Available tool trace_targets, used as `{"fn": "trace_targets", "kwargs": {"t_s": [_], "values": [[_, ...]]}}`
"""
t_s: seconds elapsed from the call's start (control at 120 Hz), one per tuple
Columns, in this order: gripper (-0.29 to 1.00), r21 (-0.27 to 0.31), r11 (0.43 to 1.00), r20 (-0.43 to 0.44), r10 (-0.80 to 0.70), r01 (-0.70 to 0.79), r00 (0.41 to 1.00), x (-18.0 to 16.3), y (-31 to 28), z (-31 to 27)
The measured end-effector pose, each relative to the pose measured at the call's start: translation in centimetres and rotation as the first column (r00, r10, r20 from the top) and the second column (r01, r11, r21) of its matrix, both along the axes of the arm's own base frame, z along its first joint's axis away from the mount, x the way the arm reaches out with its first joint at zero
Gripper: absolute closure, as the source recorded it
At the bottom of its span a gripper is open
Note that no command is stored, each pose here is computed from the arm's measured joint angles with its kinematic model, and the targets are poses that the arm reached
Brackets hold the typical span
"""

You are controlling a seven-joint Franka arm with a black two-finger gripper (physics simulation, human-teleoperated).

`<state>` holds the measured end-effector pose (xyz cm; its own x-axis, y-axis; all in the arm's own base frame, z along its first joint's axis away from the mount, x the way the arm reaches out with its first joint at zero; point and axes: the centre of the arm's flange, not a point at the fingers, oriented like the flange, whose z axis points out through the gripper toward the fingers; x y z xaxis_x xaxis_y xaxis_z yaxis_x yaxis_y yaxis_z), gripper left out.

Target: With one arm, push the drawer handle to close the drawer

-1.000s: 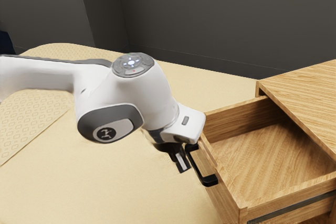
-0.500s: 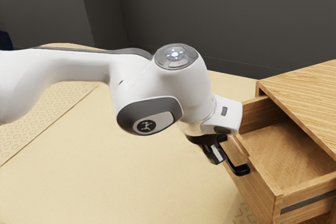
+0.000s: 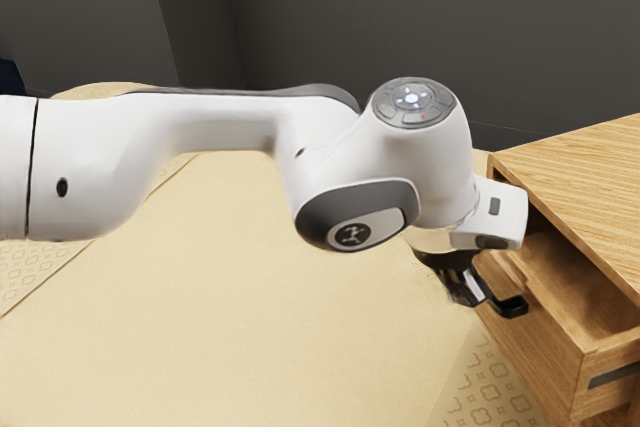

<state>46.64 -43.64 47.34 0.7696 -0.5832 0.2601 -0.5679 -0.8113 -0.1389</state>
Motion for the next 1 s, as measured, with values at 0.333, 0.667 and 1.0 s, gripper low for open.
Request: {"fn": "trace_targets", "kwargs": {"t_s": [0.333,0.667,1.0], "values": [[0.79,-0.004,0.999,0.029,-0.044,0.045,0.999,2.3,-4.0,0.3],[0.79,-0.012,0.999,-0.005,-0.042,0.042,0.999,3.9,-3.0,-0.7],[0.34,-0.109,0.976,-0.095,0.177,-0.187,0.98,-0.1,14.2,6.1]]}}
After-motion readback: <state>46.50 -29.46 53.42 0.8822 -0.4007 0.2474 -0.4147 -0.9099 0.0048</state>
